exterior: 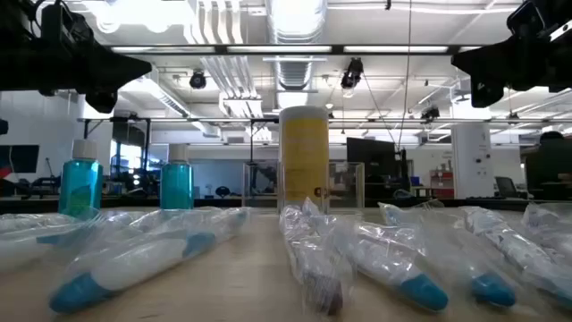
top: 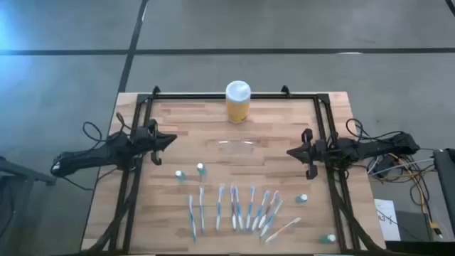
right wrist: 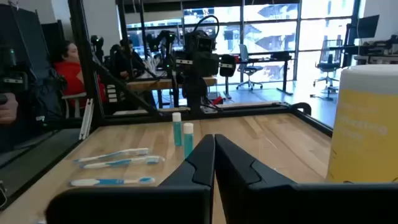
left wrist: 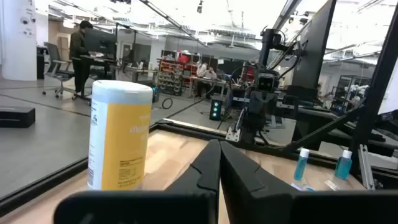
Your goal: Pick & Place toothbrushing station
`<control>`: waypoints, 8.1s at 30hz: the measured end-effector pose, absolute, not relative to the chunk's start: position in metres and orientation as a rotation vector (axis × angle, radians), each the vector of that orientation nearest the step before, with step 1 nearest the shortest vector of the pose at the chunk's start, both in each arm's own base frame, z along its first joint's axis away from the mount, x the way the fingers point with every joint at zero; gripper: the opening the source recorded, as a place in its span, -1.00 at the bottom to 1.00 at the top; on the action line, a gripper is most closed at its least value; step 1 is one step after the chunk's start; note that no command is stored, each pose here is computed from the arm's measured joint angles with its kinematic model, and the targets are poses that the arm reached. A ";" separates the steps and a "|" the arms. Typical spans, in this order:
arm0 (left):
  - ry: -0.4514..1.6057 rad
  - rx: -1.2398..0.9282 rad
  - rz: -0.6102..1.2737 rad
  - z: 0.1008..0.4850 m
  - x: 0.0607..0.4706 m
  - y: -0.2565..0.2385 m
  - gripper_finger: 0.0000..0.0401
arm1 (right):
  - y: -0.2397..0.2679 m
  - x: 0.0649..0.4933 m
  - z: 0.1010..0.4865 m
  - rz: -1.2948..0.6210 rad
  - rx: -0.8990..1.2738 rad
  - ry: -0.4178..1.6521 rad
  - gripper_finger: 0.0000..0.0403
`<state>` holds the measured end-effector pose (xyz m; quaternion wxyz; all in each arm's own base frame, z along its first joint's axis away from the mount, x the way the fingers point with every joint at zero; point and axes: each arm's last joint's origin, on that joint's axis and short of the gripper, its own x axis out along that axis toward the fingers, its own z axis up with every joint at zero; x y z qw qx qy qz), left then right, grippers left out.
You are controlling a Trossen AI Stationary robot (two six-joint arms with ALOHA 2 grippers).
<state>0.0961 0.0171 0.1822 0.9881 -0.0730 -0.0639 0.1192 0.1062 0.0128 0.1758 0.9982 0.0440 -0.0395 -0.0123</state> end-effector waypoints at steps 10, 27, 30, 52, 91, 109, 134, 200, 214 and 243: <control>-0.129 -0.146 0.238 0.182 0.096 0.017 -0.94 | 0.013 0.106 0.176 -0.024 0.083 -0.079 -0.96; -0.272 -0.123 0.074 0.246 0.089 0.011 -0.98 | 0.013 0.106 0.176 -0.033 0.090 -0.079 -0.96; -0.172 -0.134 0.130 0.268 0.096 0.014 -0.99 | 0.013 0.106 0.176 -0.034 0.091 -0.079 -0.96; 0.989 -0.083 0.234 0.318 0.251 0.002 -0.24 | 0.010 0.106 0.170 -0.123 -0.006 -0.019 -0.96; 1.387 -0.065 0.243 0.235 0.307 -0.040 0.52 | 0.010 0.106 0.174 -0.128 0.003 -0.060 -0.96; 1.403 -0.077 0.213 0.232 0.309 -0.038 0.12 | 0.010 0.106 0.174 -0.141 0.003 -0.058 -0.96; 1.414 -0.073 0.218 0.219 0.306 -0.037 -0.32 | 0.010 0.106 0.174 -0.141 -0.005 -0.057 -0.96; 0.714 -0.177 0.124 0.310 0.179 -0.025 -0.52 | 0.010 0.106 0.174 -0.141 -0.003 -0.061 -0.96; 0.245 -0.320 0.160 0.221 0.121 -0.013 -0.52 | 0.010 0.106 0.174 -0.141 0.009 -0.061 -0.96; 0.668 -0.136 0.305 0.334 0.236 0.013 -0.52 | 0.009 0.106 0.174 -0.142 0.002 -0.056 -0.96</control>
